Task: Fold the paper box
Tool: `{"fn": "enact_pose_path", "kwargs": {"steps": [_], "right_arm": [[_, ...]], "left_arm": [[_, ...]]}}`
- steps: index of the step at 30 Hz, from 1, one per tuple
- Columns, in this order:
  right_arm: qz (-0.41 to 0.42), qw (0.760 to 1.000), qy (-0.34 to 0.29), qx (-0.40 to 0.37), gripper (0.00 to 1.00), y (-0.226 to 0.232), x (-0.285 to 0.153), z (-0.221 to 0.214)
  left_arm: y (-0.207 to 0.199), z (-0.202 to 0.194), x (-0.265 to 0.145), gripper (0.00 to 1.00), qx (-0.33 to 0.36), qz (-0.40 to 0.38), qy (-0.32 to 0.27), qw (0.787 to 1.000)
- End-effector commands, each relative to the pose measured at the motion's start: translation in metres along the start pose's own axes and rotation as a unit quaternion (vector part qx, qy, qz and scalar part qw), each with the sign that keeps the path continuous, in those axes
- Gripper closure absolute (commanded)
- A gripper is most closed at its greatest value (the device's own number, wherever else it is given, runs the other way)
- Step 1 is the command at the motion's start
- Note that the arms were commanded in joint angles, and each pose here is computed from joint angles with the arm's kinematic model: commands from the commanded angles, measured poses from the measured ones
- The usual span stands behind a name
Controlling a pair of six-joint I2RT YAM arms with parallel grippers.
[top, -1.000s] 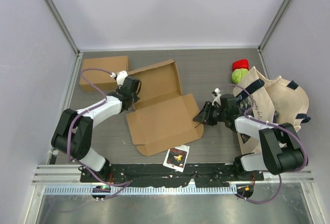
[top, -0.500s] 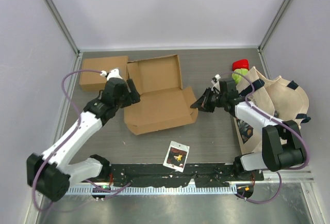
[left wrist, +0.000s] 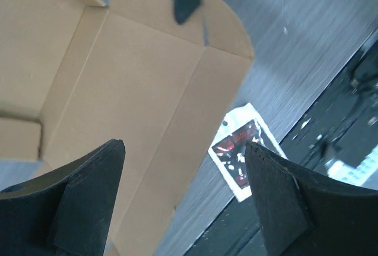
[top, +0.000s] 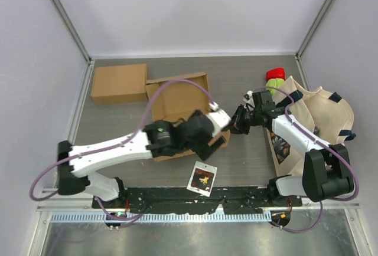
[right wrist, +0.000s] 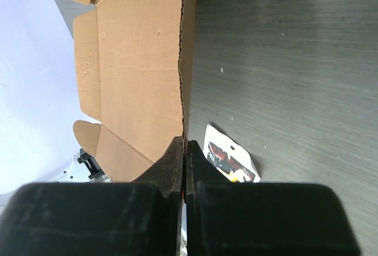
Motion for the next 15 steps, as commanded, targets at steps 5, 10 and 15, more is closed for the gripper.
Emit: {"fn": "enact_pose_path", "kwargs": {"steps": [5, 10, 15], "right_arm": [[0.025, 0.999, 0.023, -0.011, 0.99, 0.029, -0.027, -0.01], [0.026, 0.999, 0.026, -0.01, 0.99, 0.032, -0.03, -0.011], [0.032, 0.999, 0.023, -0.019, 0.99, 0.04, -0.037, -0.01]], "left_arm": [[-0.024, -0.016, 0.027, 0.14, 0.243, 0.089, 0.071, 0.963], [-0.037, -0.014, 0.029, 0.16, 0.254, 0.042, 0.06, 0.964], [-0.033, -0.017, 0.043, 0.36, 0.265, 0.061, 0.092, 0.958]]}}
Point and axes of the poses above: each gripper's point midway between its finger pads, its own x axis out along the fingers, its own y axis along the line the jaws close on, z = x × y, the point moved 3 cm from there along -x, back along the fingers
